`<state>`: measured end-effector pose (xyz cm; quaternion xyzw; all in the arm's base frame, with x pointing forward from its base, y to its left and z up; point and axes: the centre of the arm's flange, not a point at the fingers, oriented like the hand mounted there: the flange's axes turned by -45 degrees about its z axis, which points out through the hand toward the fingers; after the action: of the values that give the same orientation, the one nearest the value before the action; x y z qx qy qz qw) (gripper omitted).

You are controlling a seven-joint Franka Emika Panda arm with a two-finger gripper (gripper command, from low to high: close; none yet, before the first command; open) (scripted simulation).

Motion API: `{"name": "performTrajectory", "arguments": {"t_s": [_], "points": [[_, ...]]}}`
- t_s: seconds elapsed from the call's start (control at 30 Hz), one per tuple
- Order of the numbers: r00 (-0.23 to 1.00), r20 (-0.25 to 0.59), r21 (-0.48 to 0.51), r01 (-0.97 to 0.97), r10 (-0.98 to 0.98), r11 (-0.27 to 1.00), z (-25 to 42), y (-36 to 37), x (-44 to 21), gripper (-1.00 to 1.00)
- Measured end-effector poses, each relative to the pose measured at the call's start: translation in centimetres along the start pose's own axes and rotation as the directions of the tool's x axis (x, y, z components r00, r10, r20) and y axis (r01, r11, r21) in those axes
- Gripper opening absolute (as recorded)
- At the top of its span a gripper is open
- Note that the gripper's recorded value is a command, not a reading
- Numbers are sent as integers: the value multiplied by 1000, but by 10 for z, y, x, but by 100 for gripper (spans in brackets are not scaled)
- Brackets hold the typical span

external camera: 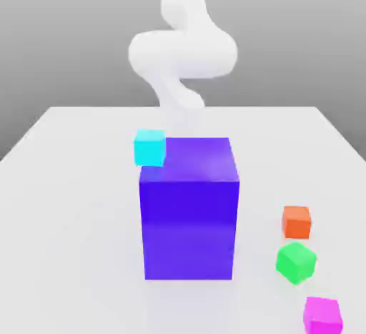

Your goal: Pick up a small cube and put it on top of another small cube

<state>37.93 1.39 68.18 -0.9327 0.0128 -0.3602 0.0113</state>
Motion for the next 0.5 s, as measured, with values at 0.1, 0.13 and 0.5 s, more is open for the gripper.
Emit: {"name": "performTrajectory", "arguments": {"t_s": [0.1, 0.13, 0.5], "points": [[997, 79, 9, -21, 20, 1000, 55, -19, 0, 0], [994, 104, 11, -27, 26, 1000, 73, -25, -1, 0], [926, 371, -7, -80, 77, 997, 255, -103, -61, 0]]}}
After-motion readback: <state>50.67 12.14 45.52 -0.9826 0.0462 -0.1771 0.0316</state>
